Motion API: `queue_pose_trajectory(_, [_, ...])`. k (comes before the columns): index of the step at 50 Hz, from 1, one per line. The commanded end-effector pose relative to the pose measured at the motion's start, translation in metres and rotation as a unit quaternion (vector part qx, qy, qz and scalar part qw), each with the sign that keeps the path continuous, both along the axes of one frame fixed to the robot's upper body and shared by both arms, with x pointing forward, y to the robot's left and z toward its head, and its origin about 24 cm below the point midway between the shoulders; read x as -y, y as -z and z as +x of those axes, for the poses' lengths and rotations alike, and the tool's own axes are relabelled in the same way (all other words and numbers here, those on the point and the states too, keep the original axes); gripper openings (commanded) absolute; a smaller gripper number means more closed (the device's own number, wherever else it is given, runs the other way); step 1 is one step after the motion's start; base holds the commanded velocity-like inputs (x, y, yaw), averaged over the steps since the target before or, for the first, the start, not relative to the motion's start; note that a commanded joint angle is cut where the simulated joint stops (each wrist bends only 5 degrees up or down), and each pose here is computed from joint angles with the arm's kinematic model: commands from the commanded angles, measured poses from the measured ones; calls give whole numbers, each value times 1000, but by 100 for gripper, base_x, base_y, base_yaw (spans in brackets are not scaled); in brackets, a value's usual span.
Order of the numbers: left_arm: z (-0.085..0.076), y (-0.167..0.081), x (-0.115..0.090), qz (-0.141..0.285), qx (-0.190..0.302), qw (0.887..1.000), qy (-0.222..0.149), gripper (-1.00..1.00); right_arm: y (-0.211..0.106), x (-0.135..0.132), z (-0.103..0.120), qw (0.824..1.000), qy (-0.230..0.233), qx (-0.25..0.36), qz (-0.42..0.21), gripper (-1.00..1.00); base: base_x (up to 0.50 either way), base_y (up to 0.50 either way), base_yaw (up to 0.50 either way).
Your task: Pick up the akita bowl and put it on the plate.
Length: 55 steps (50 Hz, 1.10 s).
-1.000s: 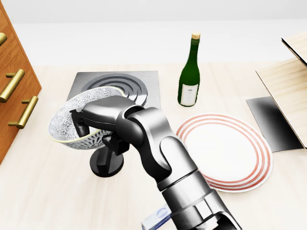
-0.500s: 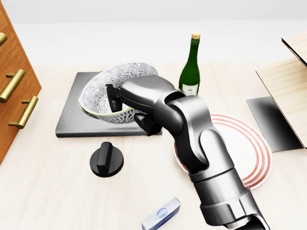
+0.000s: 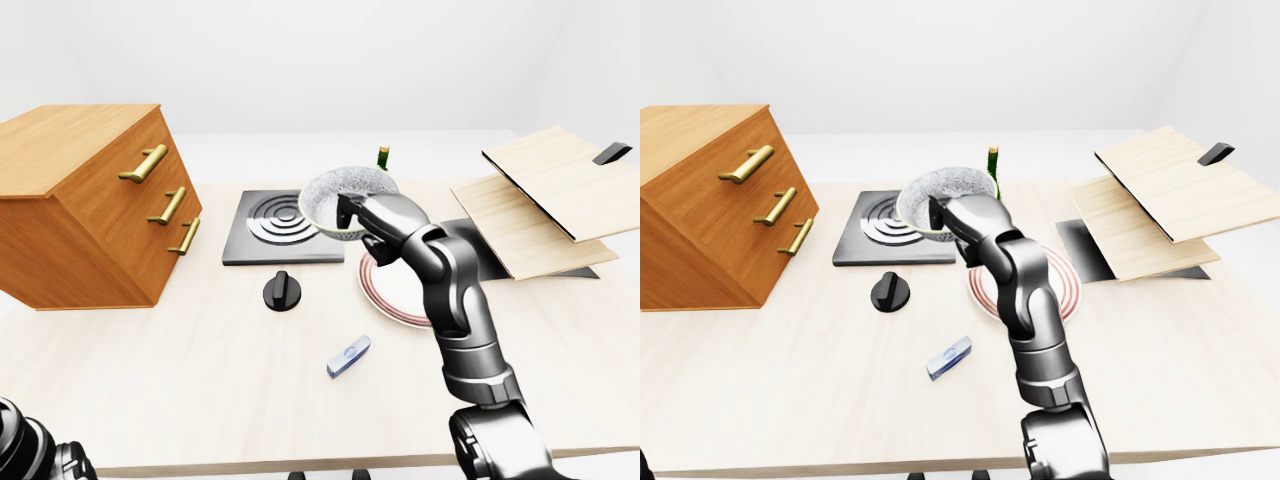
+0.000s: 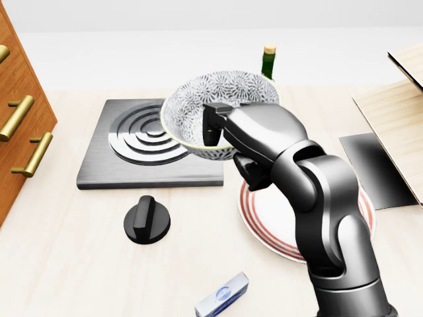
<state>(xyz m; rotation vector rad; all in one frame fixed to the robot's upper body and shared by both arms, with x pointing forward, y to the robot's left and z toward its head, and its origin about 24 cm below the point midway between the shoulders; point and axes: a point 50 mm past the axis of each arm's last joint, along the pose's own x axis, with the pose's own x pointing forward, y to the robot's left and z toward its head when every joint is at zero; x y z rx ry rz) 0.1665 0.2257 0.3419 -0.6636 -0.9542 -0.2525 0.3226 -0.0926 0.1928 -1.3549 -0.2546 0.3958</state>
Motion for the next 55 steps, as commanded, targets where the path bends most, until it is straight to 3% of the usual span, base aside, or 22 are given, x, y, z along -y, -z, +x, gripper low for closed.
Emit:
queue_pose_trajectory(1, [-1, 0, 1, 3, 1, 1000, 2, 100, -4, 27, -12, 999, 39, 19, 13, -100, 0, 0, 0])
queue_pose_trajectory(17, [-1, 0, 1, 3, 1, 1000, 2, 100, 10, 67, -32, 994, 103, 9, 25, -100, 0, 0, 0])
queue_pose_trajectory(45, [1, -4, -2, 2, 1, 1000, -3, 100, 63, 98, -12, 981, 147, -123, 17, -100, 0, 0, 0])
queue_pose_trajectory(55, [0, -4, -2, 3, 3, 1000, -3, 100, 70, 102, -12, 978, 155, -137, 16, -100, 0, 0, 0])
